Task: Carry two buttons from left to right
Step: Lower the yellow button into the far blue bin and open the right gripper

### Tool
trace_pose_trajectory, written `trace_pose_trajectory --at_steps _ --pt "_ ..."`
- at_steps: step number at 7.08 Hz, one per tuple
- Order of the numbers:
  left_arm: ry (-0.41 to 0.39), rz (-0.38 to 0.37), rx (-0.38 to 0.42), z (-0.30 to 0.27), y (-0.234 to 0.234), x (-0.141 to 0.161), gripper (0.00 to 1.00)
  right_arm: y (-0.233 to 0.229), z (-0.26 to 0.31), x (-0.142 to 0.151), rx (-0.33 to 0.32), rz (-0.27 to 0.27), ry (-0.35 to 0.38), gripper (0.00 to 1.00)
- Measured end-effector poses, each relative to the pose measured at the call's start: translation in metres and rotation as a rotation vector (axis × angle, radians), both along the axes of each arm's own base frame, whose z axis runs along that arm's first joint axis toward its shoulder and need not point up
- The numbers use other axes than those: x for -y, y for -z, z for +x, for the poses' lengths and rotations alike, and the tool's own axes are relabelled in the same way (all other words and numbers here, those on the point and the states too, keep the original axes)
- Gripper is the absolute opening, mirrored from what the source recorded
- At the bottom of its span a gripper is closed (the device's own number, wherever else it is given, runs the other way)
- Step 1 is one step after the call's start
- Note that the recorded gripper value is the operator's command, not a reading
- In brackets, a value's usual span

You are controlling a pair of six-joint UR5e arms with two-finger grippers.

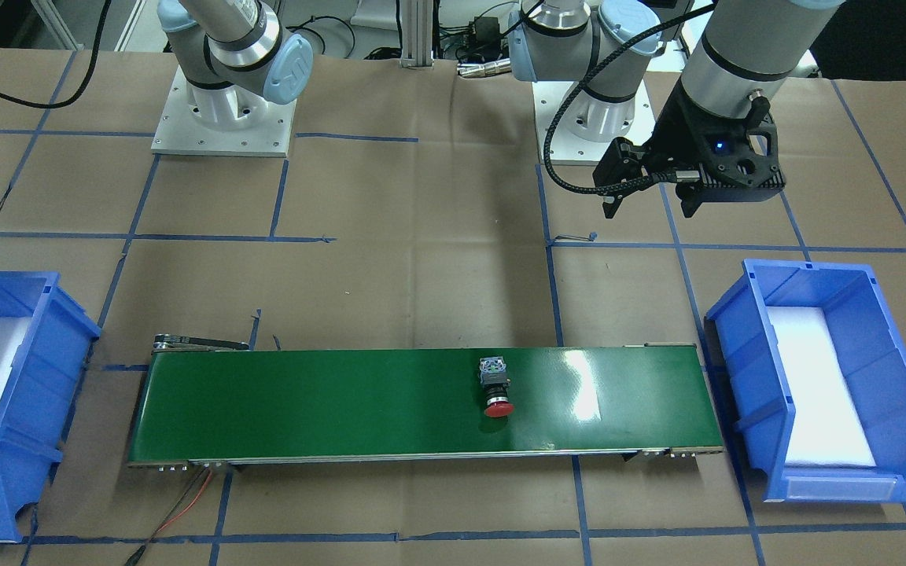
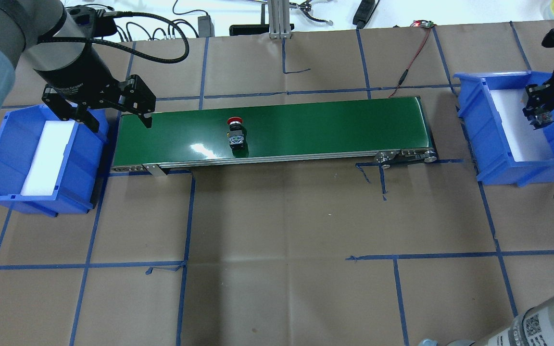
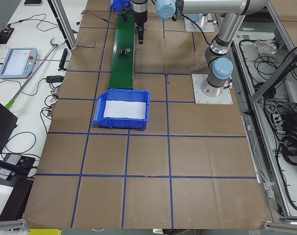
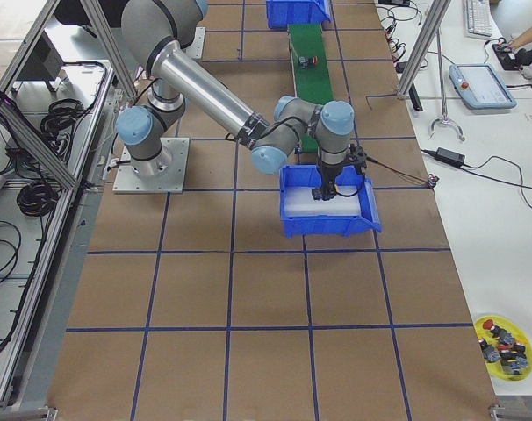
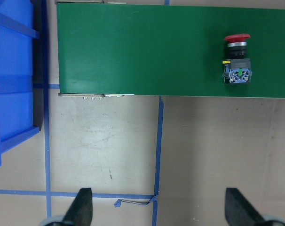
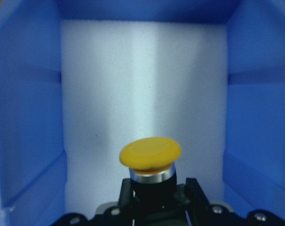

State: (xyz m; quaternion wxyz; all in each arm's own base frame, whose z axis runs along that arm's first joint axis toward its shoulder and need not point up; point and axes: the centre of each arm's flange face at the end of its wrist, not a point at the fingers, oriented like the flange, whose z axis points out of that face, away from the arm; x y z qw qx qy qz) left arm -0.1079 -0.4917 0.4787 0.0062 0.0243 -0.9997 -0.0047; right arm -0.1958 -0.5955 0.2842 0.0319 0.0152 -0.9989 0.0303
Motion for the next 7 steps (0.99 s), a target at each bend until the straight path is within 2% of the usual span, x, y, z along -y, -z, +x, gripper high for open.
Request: trace_pose_trajectory --at_steps 3,4,5,7 --pt "0.005 0.006 0.000 -0.004 0.003 -0.003 1.00 0.049 0.005 -0.023 0.019 0.062 0.011 0.09" --pt "0.005 0.007 0.000 -0.004 0.003 -0.003 1.00 0.056 0.004 -0.029 0.025 0.075 0.019 0.48" --pt "0.005 0.007 0.000 -0.004 0.004 -0.003 1.00 0.060 0.002 -0.033 0.029 0.081 0.026 0.99" --pt "0.005 0.006 -0.001 -0.004 0.004 -0.003 1.00 0.060 -0.001 -0.032 0.040 0.072 0.034 0.99"
